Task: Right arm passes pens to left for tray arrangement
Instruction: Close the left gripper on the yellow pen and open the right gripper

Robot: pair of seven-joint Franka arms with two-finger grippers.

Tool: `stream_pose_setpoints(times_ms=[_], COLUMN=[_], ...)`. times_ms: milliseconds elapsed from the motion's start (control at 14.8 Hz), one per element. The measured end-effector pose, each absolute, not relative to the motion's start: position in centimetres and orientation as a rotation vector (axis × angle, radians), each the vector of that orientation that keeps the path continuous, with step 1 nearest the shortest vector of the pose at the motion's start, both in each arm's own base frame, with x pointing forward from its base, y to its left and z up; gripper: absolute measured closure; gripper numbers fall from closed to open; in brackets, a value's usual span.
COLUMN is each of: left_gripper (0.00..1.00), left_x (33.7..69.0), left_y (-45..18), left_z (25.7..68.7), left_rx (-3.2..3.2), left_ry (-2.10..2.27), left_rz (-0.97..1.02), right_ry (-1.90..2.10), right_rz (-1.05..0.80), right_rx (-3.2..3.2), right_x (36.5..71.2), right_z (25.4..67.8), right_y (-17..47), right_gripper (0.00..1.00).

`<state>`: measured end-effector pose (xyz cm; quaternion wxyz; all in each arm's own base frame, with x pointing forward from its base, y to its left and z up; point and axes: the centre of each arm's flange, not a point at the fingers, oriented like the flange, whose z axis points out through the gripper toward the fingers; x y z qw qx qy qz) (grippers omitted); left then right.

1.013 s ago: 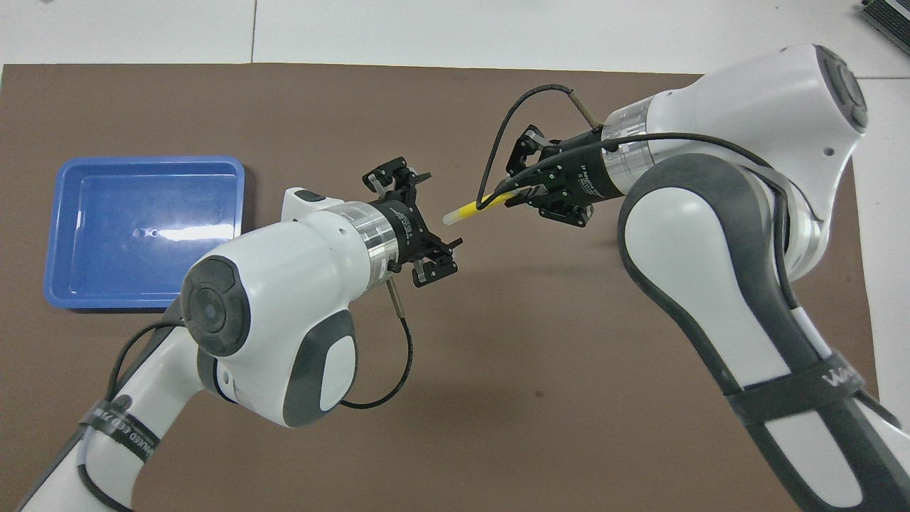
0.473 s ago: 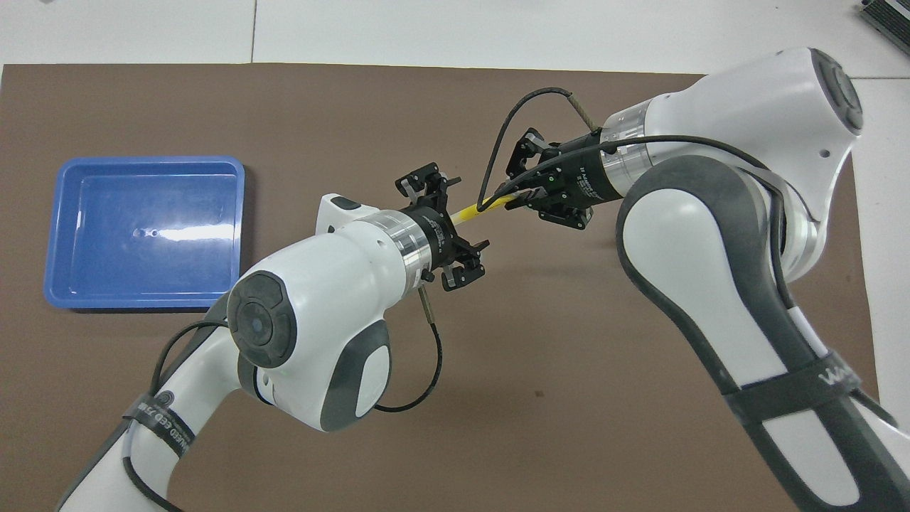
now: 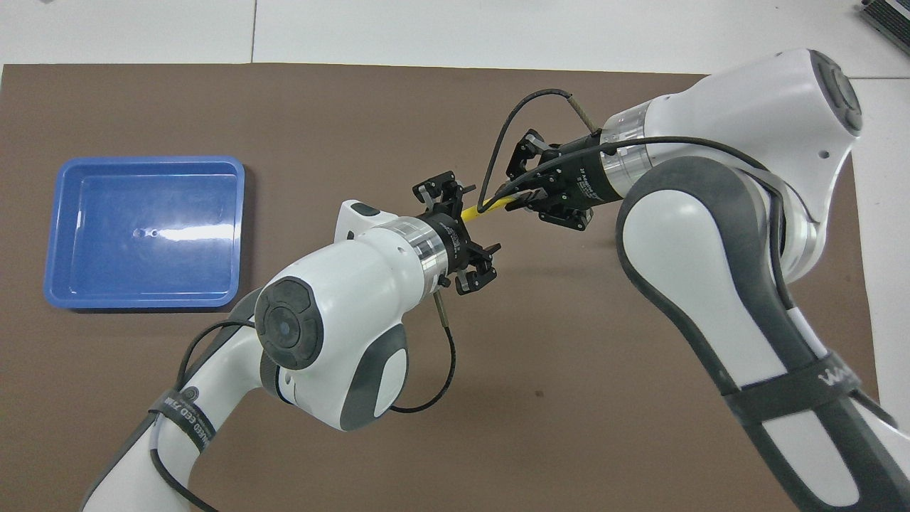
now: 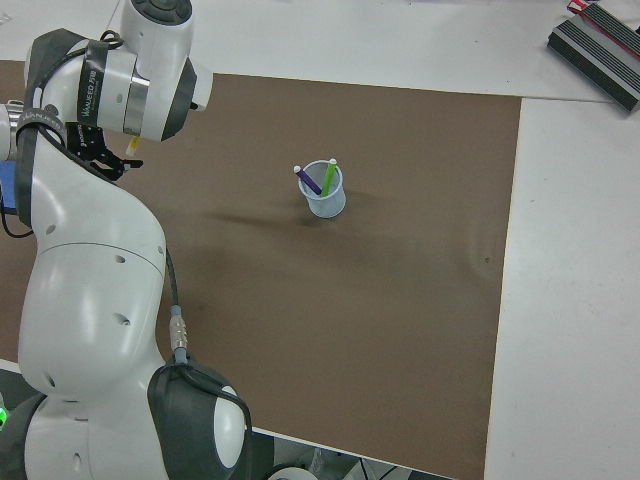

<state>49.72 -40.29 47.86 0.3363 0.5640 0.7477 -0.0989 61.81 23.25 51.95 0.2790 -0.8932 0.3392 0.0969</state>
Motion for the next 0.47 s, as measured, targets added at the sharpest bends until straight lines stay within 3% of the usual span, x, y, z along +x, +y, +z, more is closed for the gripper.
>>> stream_pose_setpoints(times_ms=[135,270,405,473], left_gripper=[0.31,0.37,0.55,0.55], left_x=[49.76,49.86,49.9,49.91], left_y=[-40.24,-40.12,-40.09,-40.1], left_z=[47.87,47.85,47.79,47.74], left_rx=[1.47,1.469,1.469,1.469], left_ry=[1.949,1.951,1.952,1.953], left_rz=[-0.257,-0.255,-0.254,-0.254], right_ry=[0.91,0.911,0.911,0.911], right_rz=[0.26,0.261,0.261,0.261], right_rx=[-2.396,-2.396,-2.396,-2.396], right_x=[61.8,61.8,61.79,61.79], right_z=[51.92,51.9,51.89,51.89], right_y=[23.25,23.25,23.24,23.24], right_gripper=[0.83,0.83,0.83,0.83])
